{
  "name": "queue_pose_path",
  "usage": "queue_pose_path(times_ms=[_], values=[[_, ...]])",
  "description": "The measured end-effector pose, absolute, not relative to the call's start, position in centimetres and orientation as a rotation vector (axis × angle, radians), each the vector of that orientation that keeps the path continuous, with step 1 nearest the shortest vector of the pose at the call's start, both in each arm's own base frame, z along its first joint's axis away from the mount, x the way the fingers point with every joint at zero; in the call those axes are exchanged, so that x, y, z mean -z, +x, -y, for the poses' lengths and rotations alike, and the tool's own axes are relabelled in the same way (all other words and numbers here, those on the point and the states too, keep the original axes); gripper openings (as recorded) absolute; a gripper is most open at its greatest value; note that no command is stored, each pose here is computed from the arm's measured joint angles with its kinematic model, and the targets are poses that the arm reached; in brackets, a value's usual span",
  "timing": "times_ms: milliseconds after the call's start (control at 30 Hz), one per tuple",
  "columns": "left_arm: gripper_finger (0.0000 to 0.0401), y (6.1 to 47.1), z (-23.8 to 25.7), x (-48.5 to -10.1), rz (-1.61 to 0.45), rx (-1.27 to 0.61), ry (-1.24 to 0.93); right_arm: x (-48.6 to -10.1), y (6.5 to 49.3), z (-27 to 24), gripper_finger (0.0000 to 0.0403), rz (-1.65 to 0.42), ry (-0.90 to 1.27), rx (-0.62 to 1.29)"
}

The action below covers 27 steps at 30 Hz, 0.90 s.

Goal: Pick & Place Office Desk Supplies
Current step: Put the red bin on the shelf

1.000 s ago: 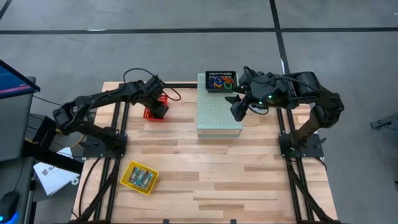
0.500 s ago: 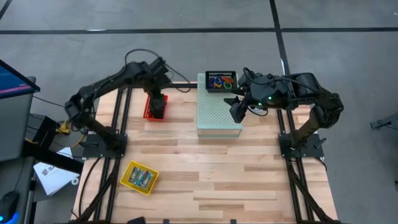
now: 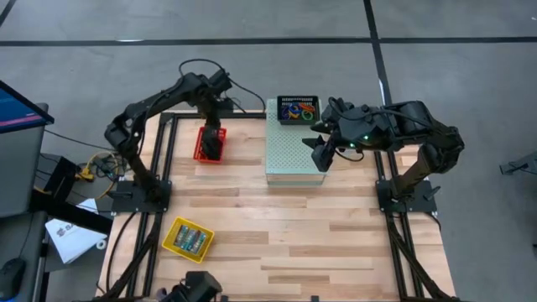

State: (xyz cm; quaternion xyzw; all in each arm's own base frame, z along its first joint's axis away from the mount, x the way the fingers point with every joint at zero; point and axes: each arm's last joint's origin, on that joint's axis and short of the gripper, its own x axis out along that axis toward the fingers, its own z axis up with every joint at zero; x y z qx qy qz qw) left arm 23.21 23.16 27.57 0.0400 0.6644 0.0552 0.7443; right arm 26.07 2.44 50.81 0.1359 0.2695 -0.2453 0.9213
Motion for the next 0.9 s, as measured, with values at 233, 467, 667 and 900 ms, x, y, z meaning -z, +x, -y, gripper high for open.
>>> queue_pose_path(times_ms=[233, 467, 667, 900], values=[[0.0155, 22.4, -25.4, -26.0, -1.487, -0.066, 0.122, -50.7, 25.9, -3.1, 0.021, -0.569, 0.262, 0.479], [0.0159, 22.2, -26.5, -24.3, -1.559, -0.037, 0.136, -50.7, 25.9, -3.2, 0.021, -0.571, 0.252, 0.473], [0.0156, 22.7, -27.4, -22.4, -1.575, -0.018, 0.11, -50.7, 25.9, -3.2, 0.021, -0.572, 0.244, 0.472], [0.0154, 23.0, -28.1, -21.0, -1.585, -0.007, 0.107, -50.7, 25.9, -3.0, 0.021, -0.571, 0.245, 0.482]])
